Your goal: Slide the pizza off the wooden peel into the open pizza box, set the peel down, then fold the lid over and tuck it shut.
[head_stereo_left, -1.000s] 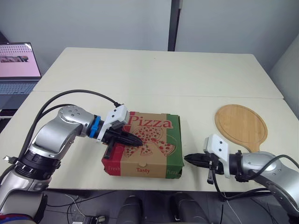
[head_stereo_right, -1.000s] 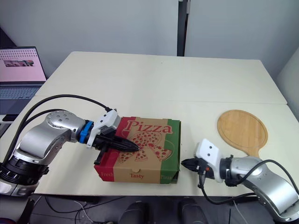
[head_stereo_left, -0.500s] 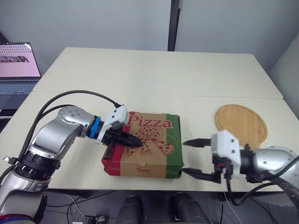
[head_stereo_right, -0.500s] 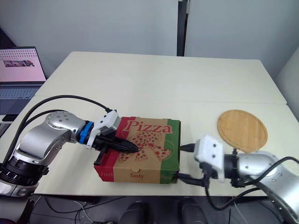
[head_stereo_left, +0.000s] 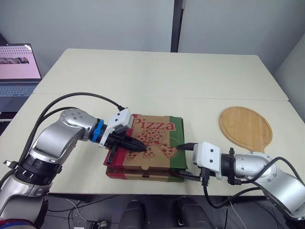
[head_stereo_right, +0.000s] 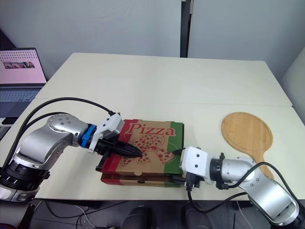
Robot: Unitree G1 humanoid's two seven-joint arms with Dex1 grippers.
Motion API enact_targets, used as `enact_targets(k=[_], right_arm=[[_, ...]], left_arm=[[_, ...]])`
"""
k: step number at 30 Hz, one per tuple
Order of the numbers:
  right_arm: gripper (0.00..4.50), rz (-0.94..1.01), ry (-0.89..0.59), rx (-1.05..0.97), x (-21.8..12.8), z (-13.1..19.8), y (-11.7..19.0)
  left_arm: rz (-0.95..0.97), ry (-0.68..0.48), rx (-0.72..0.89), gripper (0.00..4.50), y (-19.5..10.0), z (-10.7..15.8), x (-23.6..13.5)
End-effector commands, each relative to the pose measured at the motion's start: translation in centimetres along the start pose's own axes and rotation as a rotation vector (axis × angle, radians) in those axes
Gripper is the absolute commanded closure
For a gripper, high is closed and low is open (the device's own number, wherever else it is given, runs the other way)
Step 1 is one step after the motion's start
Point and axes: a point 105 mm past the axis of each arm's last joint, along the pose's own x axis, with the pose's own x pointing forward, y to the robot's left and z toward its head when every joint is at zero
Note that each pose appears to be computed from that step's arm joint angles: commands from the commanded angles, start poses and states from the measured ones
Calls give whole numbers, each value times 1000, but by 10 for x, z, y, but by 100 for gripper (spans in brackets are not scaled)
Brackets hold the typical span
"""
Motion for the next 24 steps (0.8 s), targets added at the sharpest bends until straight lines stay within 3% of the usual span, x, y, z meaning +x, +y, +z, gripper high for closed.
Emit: enact_targets(k=[1,12,18,24], right_arm=[[90,-33,-15,-37,-2,6,-6],[90,-28,-30,65,-17,5,9],[90,-67,-39,168,-37,7,-5],[90,-142,83,204,-52,-22,-14]], left_arm=[[8,-9,29,450,-3,7,-6],[29,25,-5,450,-8,-14,1],[39,29,-2,450,-6,-17,1],[43,31,3,450,-5,-17,0]])
